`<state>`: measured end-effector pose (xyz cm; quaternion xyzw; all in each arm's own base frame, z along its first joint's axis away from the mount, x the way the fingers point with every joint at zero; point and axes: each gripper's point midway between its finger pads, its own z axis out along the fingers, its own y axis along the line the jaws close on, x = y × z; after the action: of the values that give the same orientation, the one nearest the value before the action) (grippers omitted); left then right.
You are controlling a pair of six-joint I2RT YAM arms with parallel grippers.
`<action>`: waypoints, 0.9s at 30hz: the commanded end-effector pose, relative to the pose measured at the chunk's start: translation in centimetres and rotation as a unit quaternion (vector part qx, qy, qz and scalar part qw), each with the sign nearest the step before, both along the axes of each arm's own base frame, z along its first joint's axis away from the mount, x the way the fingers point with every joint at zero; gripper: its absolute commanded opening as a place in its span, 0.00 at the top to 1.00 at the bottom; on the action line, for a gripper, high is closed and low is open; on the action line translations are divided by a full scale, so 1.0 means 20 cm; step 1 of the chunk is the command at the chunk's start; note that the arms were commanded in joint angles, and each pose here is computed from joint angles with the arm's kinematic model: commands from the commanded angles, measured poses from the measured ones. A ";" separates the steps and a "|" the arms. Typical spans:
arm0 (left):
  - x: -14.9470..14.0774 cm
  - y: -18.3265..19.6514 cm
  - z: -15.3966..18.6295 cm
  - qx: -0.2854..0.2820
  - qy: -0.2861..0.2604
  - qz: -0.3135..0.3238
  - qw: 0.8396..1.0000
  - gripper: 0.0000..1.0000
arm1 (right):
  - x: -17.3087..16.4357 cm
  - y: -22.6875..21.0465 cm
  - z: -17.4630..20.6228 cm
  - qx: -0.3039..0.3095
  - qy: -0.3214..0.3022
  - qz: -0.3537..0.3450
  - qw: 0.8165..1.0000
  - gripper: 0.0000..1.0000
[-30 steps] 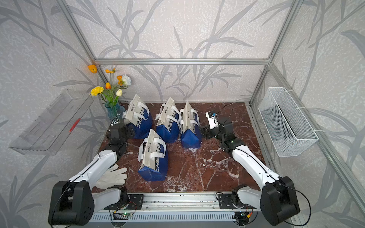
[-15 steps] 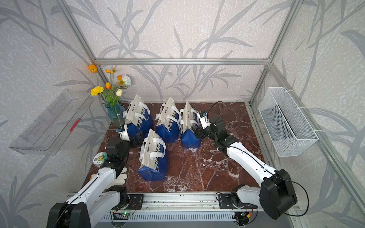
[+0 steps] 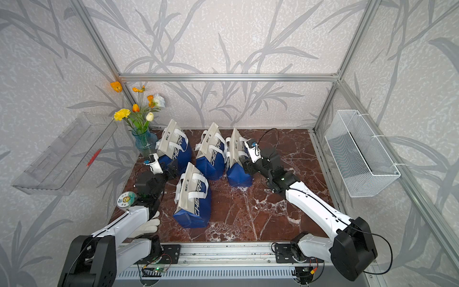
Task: Open the takeout bag
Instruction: Adjust the takeout bag at the center of the board.
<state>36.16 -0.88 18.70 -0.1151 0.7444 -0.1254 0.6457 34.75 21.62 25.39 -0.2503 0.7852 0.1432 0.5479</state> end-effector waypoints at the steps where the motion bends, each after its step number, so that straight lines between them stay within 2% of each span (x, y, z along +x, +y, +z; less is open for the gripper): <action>1: 0.03 0.05 0.16 -0.028 -0.062 0.030 0.997 0.34 | -0.01 -0.01 0.11 0.010 -0.032 -0.007 0.999 0.22; 5: 0.07 0.06 0.19 -0.048 -0.073 0.039 0.995 0.37 | -0.02 0.00 0.15 0.011 -0.041 -0.006 0.999 0.22; 12: 0.19 0.02 0.22 -0.067 -0.082 0.013 0.994 0.44 | -0.04 0.03 0.21 0.004 -0.058 0.001 0.998 0.23; 22: 0.33 -0.04 0.15 -0.091 -0.059 -0.013 0.994 0.63 | -0.06 0.02 0.24 -0.011 -0.075 0.005 0.997 0.24; 24: 0.32 -0.05 0.14 -0.093 -0.056 -0.019 0.994 0.62 | -0.07 0.03 0.25 -0.012 -0.080 0.007 0.997 0.23; 27: 0.30 -0.05 0.10 -0.098 -0.059 -0.020 0.993 0.44 | -0.07 0.03 0.26 -0.010 -0.086 0.010 0.996 0.24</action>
<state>42.31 -1.52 20.15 -0.1622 0.7055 -0.2019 0.6597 33.45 22.20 27.67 -0.2781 0.7579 0.1181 0.5782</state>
